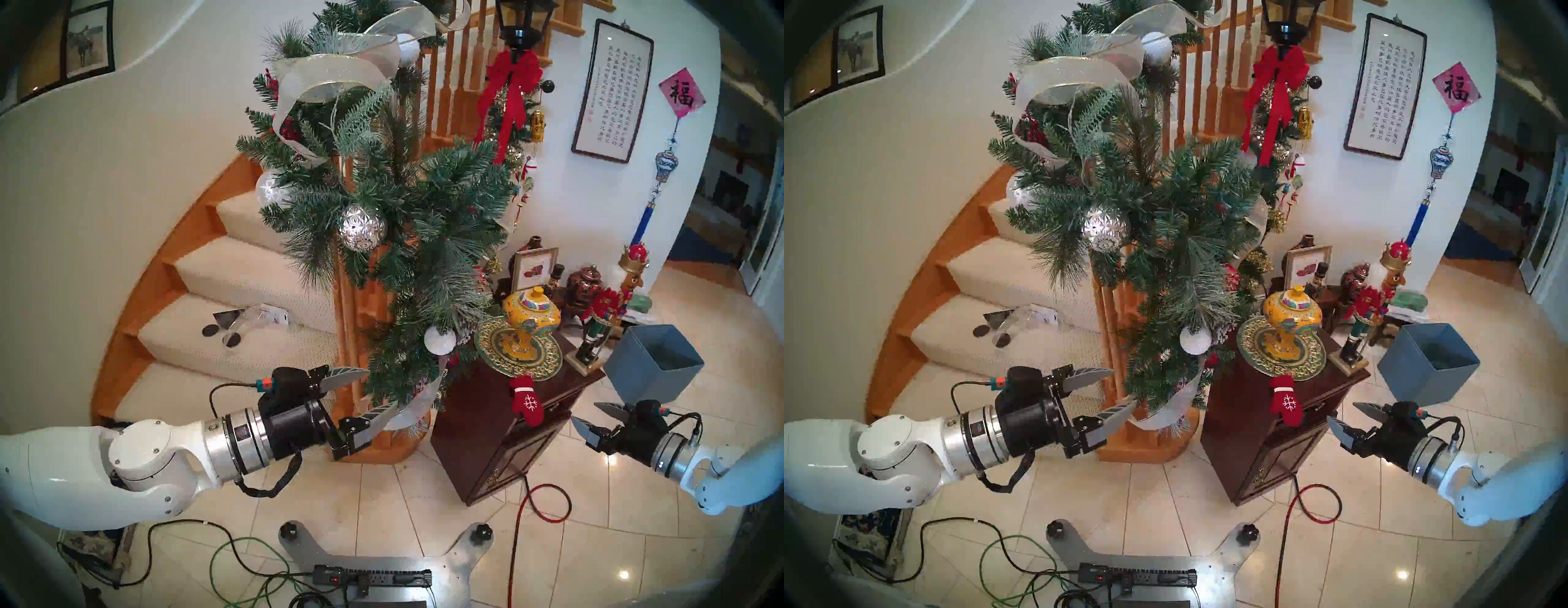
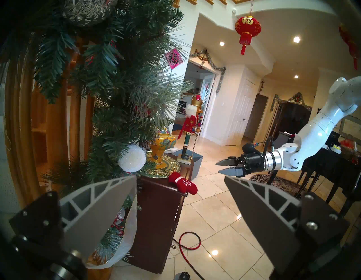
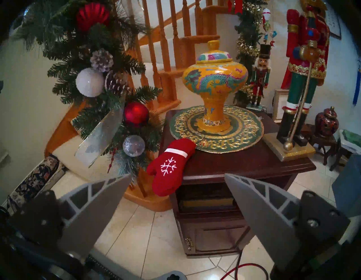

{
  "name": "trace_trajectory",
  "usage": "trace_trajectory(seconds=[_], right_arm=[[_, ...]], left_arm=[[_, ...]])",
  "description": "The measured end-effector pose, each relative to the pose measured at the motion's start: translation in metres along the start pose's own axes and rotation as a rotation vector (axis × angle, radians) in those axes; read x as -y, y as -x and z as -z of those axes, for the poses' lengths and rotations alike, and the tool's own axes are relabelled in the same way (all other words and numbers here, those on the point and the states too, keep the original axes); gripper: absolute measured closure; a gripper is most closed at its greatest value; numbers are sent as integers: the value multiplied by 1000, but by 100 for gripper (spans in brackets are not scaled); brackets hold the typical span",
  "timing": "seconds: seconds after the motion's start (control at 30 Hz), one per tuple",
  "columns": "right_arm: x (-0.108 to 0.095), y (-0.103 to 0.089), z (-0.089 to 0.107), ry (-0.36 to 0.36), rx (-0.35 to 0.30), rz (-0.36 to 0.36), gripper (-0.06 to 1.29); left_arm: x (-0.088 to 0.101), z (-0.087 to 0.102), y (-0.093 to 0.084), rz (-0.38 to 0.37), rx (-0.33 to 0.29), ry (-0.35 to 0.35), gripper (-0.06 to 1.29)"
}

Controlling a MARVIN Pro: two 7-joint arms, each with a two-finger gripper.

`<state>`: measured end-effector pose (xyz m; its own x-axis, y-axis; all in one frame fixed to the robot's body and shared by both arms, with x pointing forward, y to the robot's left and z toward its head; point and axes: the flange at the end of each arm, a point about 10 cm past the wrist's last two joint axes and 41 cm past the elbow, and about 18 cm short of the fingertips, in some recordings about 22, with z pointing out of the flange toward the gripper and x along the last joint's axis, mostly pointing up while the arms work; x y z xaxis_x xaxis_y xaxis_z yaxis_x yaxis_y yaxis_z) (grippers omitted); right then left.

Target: Hang the ornament onto the Christmas-tree-style decoration

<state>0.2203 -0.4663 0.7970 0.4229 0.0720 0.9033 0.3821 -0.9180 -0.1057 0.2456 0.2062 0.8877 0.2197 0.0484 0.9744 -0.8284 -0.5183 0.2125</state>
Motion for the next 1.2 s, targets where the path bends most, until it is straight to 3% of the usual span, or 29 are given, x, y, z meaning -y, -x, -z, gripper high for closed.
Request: trace_trajectory(seconds=[1.2], right_arm=[[30,0,-30,-27,103,1,-1]], left_arm=[[0,0,0,1,0,0,0]])
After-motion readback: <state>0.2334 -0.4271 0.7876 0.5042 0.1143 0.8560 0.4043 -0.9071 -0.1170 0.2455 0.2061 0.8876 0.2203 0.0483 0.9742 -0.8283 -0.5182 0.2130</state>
